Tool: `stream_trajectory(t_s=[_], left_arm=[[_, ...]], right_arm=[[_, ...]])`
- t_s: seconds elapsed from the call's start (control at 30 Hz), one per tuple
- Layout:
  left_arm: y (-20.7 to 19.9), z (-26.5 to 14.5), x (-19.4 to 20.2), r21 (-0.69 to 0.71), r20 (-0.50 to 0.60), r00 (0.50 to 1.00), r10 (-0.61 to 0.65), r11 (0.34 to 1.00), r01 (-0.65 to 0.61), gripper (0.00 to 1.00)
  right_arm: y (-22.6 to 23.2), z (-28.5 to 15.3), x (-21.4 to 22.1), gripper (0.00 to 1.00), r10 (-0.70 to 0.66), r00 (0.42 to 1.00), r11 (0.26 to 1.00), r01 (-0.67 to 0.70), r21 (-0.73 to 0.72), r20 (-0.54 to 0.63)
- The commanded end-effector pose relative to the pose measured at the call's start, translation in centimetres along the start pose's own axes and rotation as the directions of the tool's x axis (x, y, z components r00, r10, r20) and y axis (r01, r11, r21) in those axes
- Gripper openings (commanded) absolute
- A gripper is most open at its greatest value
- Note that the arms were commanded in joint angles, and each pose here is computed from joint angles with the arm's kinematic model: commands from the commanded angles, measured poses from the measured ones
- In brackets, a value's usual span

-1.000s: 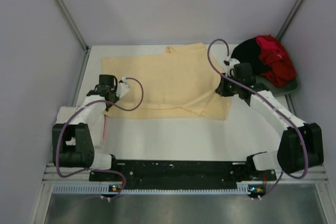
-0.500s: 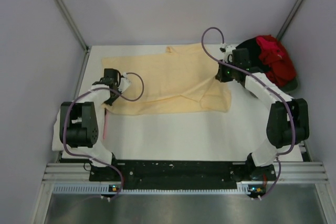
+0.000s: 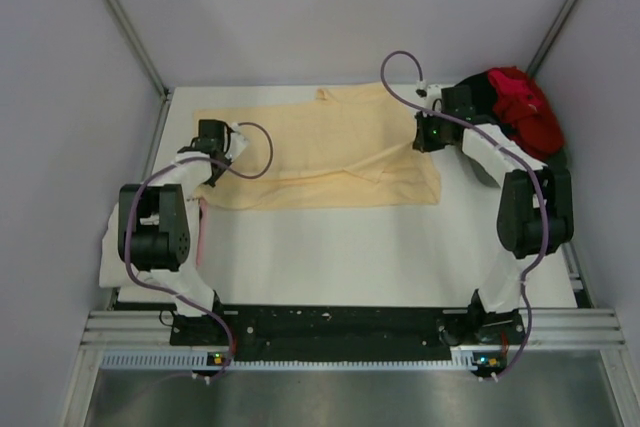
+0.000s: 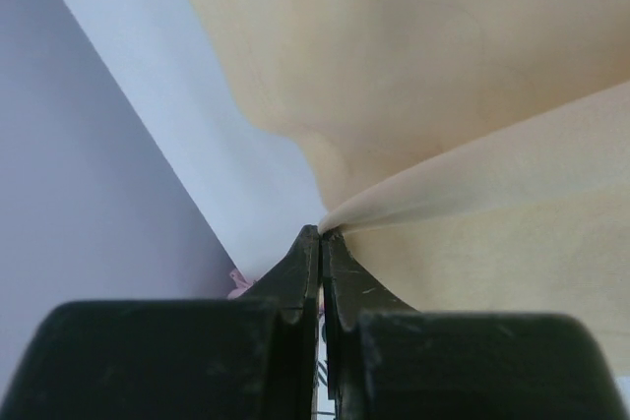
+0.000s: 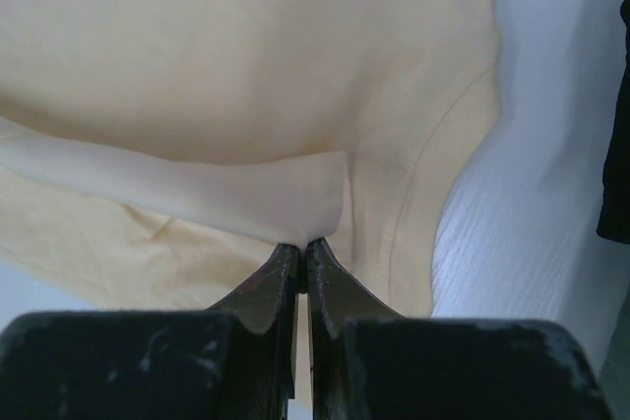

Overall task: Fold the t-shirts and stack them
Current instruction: Flatten out the tshirt

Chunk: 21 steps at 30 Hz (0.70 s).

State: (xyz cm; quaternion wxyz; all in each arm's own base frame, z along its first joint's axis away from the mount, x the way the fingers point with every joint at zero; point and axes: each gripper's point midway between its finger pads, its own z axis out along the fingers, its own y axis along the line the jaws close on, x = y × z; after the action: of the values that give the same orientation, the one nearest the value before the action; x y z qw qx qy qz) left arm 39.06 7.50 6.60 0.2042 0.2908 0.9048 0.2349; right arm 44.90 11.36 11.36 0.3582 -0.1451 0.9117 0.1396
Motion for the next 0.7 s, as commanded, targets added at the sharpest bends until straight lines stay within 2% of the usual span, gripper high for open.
stream_trajectory(t_s=[0.0, 0.2, 0.3, 0.37, 0.5, 0.67], left_arm=[[3.3, -0.3, -2.0, -0.119, 0.062, 0.996, -0.057, 0.991, 0.064, 0.00], [3.8, -2.5, -2.8, -0.093, 0.116, 0.991, -0.059, 0.993, 0.071, 0.00], [4.6, -5.2, -2.6, -0.120, 0.156, 0.986, -0.053, 0.990, 0.072, 0.00], [4.3, -7.4, -2.7, -0.080, 0.204, 0.978, -0.044, 0.995, 0.061, 0.00], [4.5, -12.0, -3.0, -0.053, 0.310, 0.951, -0.020, 0.998, 0.038, 0.00], [5.8, -17.3, -3.8, -0.013, 0.363, 0.931, -0.035, 0.999, 0.042, 0.00]], right_arm=[[-0.1, -0.5, -2.8, 0.00, -0.033, 0.998, 0.999, 0.033, -0.001, 0.050], [-0.1, -2.0, -2.4, 0.00, -0.007, 0.999, 1.000, 0.005, 0.028, 0.046], [0.3, -3.9, -2.7, 0.00, 0.010, 0.997, 0.999, -0.013, 0.041, 0.073], [0.8, -5.8, -2.7, 0.00, 0.030, 0.997, 0.998, -0.034, 0.046, 0.077], [2.1, -11.6, -3.1, 0.00, 0.077, 0.984, 0.994, -0.089, 0.070, 0.162], [2.8, -23.7, -6.1, 0.00, 0.006, 0.921, 0.979, -0.084, 0.184, 0.388]])
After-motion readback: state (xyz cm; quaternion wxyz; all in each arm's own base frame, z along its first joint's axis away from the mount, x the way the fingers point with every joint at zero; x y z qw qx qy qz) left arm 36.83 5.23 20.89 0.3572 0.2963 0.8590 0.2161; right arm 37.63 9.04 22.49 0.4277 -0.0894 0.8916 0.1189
